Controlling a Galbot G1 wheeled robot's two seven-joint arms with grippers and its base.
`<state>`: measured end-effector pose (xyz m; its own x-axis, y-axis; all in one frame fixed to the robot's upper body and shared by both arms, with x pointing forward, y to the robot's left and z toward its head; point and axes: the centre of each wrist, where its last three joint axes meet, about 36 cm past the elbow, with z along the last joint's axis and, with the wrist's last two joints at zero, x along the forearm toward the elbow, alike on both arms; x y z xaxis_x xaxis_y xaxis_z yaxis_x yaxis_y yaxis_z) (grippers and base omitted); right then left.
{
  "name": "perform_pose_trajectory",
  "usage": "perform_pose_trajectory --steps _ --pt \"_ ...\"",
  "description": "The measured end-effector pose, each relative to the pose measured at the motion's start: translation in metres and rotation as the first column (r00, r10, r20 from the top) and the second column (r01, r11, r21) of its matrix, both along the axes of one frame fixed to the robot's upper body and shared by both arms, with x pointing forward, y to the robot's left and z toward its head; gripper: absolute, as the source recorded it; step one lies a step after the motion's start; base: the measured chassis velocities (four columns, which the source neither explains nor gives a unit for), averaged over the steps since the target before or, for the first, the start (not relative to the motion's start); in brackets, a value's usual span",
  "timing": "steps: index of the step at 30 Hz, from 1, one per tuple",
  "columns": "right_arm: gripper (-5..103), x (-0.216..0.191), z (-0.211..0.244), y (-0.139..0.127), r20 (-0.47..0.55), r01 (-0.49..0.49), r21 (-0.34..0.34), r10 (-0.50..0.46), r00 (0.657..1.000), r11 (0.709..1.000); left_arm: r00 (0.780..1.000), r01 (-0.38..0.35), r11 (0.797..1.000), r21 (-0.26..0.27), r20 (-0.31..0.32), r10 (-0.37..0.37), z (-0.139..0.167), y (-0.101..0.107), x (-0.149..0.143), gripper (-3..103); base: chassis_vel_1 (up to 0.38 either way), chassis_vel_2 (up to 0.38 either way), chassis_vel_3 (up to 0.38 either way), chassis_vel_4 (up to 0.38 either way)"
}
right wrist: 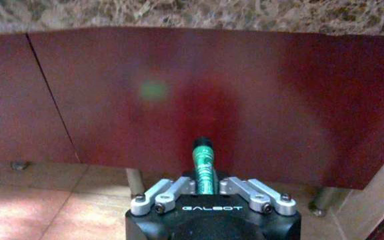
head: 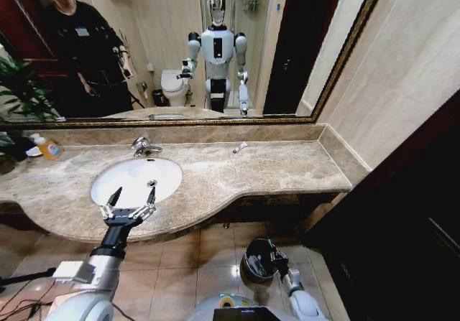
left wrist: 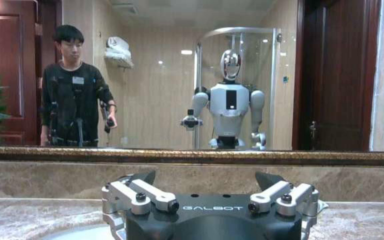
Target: Pick up the trash from the sink and place it in the trash bin.
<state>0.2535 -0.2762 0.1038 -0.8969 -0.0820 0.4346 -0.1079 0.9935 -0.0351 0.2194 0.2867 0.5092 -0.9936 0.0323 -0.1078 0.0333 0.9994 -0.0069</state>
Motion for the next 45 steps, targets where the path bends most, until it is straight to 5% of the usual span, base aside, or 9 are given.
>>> perform_pose_trajectory --steps 3,11,15,18,20,24,32,36,45 --pt "16 0.0 -0.005 0.004 0.011 0.009 -0.007 -0.009 1.0 1.0 1.0 0.0 1.0 0.0 0.0 0.0 0.0 0.0 0.0 100 0.0 0.0 0.0 0.0" --pt "60 -0.004 -0.001 0.011 0.022 0.006 0.001 -0.006 1.0 1.0 1.0 0.0 1.0 0.0 0.0 0.0 0.0 0.0 0.0 100 0.0 0.0 0.0 0.0" --pt "60 -0.006 0.001 0.011 0.024 0.005 0.001 -0.005 1.0 1.0 1.0 0.0 1.0 0.0 0.0 0.0 0.0 0.0 0.0 100 0.0 0.0 0.0 0.0" --pt "82 -0.01 0.004 0.01 0.028 0.003 0.0 -0.003 1.0 1.0 1.0 0.0 1.0 0.0 0.0 0.0 0.0 0.0 0.0 100 0.0 0.0 0.0 0.0" --pt "82 -0.011 0.005 0.01 0.03 0.002 0.0 -0.002 1.0 1.0 1.0 0.0 1.0 0.0 0.0 0.0 0.0 0.0 0.0 100 0.0 0.0 0.0 0.0" --pt "99 -0.011 0.017 0.012 0.055 0.005 -0.004 -0.005 0.998 1.0 1.0 0.0 1.0 0.0 0.0 0.0 0.0 0.0 0.0 100 0.0 0.0 0.0 0.0" --pt "100 -0.032 0.087 0.007 0.123 0.019 0.01 -0.02 0.992 1.0 1.0 0.0 1.0 0.0 0.0 0.0 0.0 0.0 0.0 100 0.0 0.0 0.0 0.0" --pt "100 -0.048 0.162 0.015 0.192 -0.009 0.053 -0.001 0.981 0.999 1.0 0.0 1.0 0.0 0.0 0.0 0.0 0.0 0.0 100 0.0 0.0 0.0 0.0" --pt "100 -0.012 0.26 0.037 0.333 -0.01 0.083 -0.019 0.943 0.996 1.0 0.0 1.0 0.0 0.0 0.0 0.0 0.0 0.0 100 0.0 0.0 0.0 0.0"
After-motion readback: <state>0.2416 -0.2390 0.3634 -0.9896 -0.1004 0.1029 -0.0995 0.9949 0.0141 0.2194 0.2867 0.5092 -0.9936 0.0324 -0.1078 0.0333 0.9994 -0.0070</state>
